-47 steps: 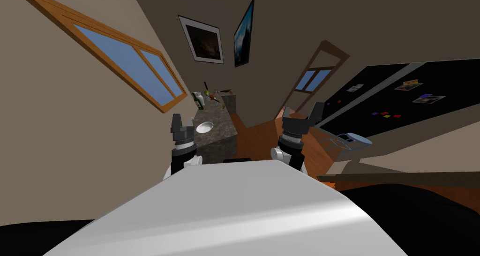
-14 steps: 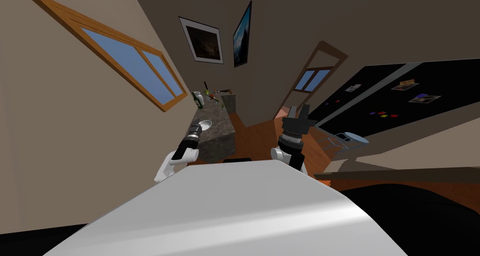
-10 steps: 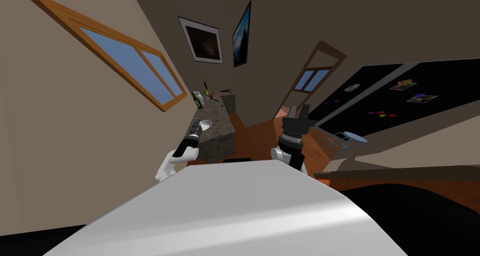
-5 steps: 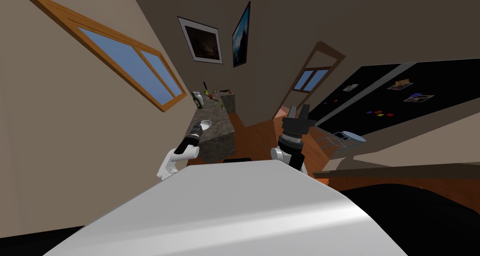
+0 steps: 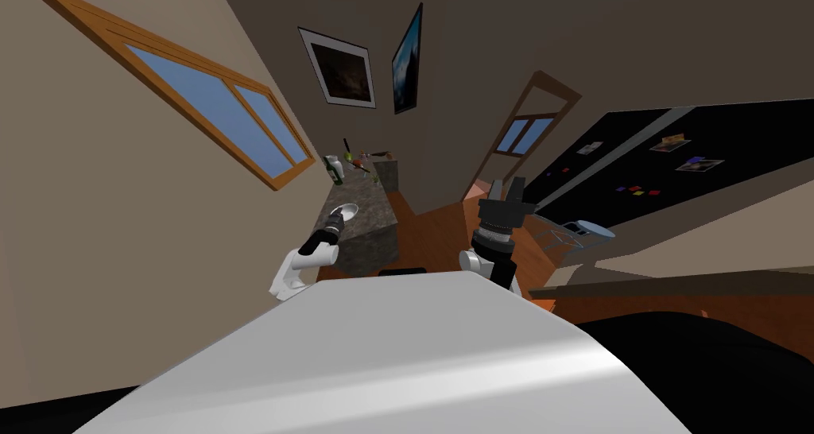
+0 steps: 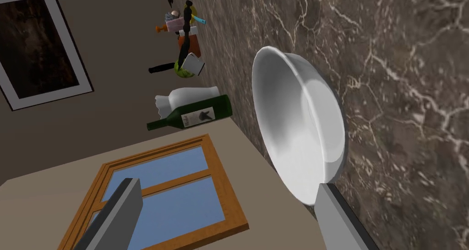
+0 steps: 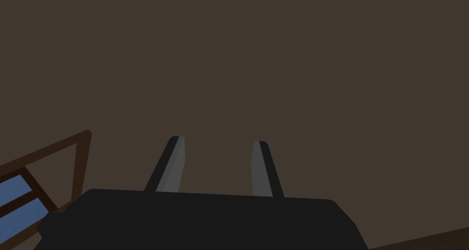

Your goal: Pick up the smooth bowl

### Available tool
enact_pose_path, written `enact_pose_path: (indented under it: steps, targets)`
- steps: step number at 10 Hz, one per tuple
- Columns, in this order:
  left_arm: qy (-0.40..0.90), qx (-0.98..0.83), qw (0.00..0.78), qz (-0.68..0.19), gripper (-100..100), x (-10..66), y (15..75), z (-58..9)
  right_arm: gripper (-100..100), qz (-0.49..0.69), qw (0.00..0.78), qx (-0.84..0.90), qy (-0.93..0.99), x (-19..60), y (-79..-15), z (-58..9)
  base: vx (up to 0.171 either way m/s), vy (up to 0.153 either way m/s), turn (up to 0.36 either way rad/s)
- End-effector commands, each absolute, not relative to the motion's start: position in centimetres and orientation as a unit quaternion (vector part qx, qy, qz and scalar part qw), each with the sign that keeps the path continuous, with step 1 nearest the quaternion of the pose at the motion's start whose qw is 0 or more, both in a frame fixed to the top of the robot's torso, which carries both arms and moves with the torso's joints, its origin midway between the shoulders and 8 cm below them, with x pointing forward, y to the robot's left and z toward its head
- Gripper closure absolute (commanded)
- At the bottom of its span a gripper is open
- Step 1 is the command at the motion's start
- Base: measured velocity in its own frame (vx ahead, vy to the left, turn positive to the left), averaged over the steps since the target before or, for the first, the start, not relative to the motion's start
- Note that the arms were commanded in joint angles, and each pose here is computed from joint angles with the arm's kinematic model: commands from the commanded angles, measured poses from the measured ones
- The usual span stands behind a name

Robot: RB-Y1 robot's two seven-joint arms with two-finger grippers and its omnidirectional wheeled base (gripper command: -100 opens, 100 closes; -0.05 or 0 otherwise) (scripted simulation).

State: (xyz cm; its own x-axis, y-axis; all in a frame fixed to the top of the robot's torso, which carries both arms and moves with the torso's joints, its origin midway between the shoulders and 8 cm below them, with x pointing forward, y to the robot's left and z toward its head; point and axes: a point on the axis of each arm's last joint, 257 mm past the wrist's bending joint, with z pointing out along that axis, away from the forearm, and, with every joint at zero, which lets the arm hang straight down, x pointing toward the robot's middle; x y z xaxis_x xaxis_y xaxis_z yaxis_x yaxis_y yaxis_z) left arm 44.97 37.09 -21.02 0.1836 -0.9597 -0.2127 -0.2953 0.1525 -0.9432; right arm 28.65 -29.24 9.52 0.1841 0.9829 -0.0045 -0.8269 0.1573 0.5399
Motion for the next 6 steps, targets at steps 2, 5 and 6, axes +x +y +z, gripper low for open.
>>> enact_pose_path:
  steps: [2, 5, 6]
  targets:
    - [0.558, -0.588, 0.5, -0.304, -100, 45.0, 37.6, -22.2, 0, 0.612, 0.739, 0.215, 0.181, 28.7, -29.2, 9.5, -0.006, 0.018, -0.04]
    - [0.563, -0.609, 0.48, -0.287, -100, 44.9, 37.9, -23.5, 0, 0.612, 0.739, 0.215, 0.181, 28.7, -29.2, 9.5, -0.005, 0.017, -0.029]
    - [0.563, -0.61, 0.479, -0.286, -100, 44.8, 37.9, -23.6, 0, 0.612, 0.739, 0.215, 0.181, 28.7, -29.2, 9.5, -0.004, 0.01, 0.007]
